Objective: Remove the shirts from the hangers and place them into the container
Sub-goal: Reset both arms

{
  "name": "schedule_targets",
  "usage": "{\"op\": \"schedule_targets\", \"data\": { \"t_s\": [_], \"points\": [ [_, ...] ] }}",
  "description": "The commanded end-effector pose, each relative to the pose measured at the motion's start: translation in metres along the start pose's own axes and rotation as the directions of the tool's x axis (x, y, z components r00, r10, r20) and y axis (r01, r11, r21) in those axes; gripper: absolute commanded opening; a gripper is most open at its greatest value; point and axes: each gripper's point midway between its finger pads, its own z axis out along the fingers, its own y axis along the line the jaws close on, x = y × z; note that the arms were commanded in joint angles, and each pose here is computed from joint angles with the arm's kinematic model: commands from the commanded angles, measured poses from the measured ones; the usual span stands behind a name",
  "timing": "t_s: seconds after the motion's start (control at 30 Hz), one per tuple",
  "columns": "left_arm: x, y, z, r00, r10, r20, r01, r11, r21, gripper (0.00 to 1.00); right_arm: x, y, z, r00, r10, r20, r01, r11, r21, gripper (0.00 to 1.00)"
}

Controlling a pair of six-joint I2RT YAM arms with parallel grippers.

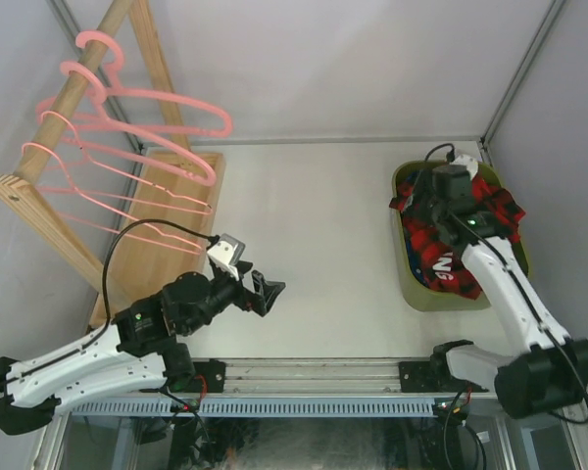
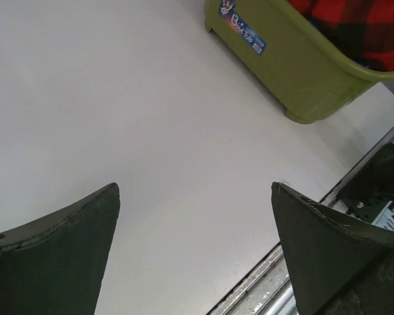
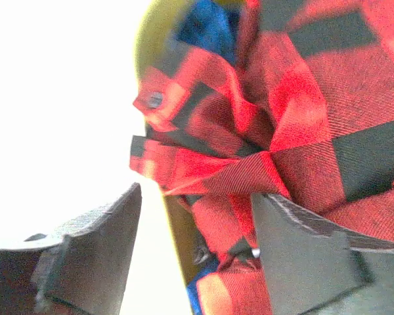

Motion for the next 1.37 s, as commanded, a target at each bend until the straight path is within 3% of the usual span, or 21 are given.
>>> {"op": "schedule_targets", "data": {
  "t_s": [0.0, 0.2, 0.4, 0.57, 0.73, 0.9, 1.1, 1.33],
  "points": [
    [-0.053, -0.034, -0.013, 0.998, -0.024, 0.065, 0.015, 0.991, 0.132, 1.0, -0.066, 0.038, -0.08, 0.983, 0.021, 0.183, 0.03, 0.962, -0.27, 0.75],
    [-0.078, -0.065, -0.018, 1.0, -0.003, 0.03, -0.005, 0.97, 0.241, 1.0, -0.078, 0.046, -0.137, 0.952, 0.1, 0.29, 0.032, 0.908, -0.417, 0.78],
    [-0.123, -0.08, -0.022, 0.998, 0.018, 0.052, -0.03, 0.969, 0.245, 1.0, -0.09, 0.026, -0.165, 0.895, 0.145, 0.422, 0.038, 0.917, -0.396, 0.77],
    [-0.178, -0.057, -0.016, 0.992, 0.012, 0.128, -0.014, 1.0, 0.021, 1.0, -0.091, 0.011, -0.182, 0.866, 0.113, 0.488, 0.079, 0.932, -0.355, 0.78],
    [-0.216, 0.004, -0.018, 0.983, -0.062, 0.175, 0.105, 0.962, -0.25, 1.0, -0.071, 0.021, -0.199, 0.884, 0.078, 0.462, 0.151, 0.886, -0.438, 0.9],
    [-0.248, 0.032, -0.058, 0.946, -0.082, 0.312, 0.179, 0.938, -0.298, 1.0, -0.06, 0.014, -0.212, 0.882, 0.072, 0.465, 0.162, 0.88, -0.445, 0.91],
    [-0.251, 0.051, -0.092, 0.91, -0.053, 0.41, 0.205, 0.919, -0.336, 1.0, -0.048, 0.009, -0.216, 0.897, 0.103, 0.429, 0.118, 0.881, -0.459, 0.91],
    [-0.233, 0.081, -0.098, 0.918, -0.042, 0.394, 0.25, 0.833, -0.493, 1.0, -0.044, 0.011, -0.214, 0.904, 0.119, 0.41, 0.099, 0.876, -0.472, 0.9]
  ]
}}
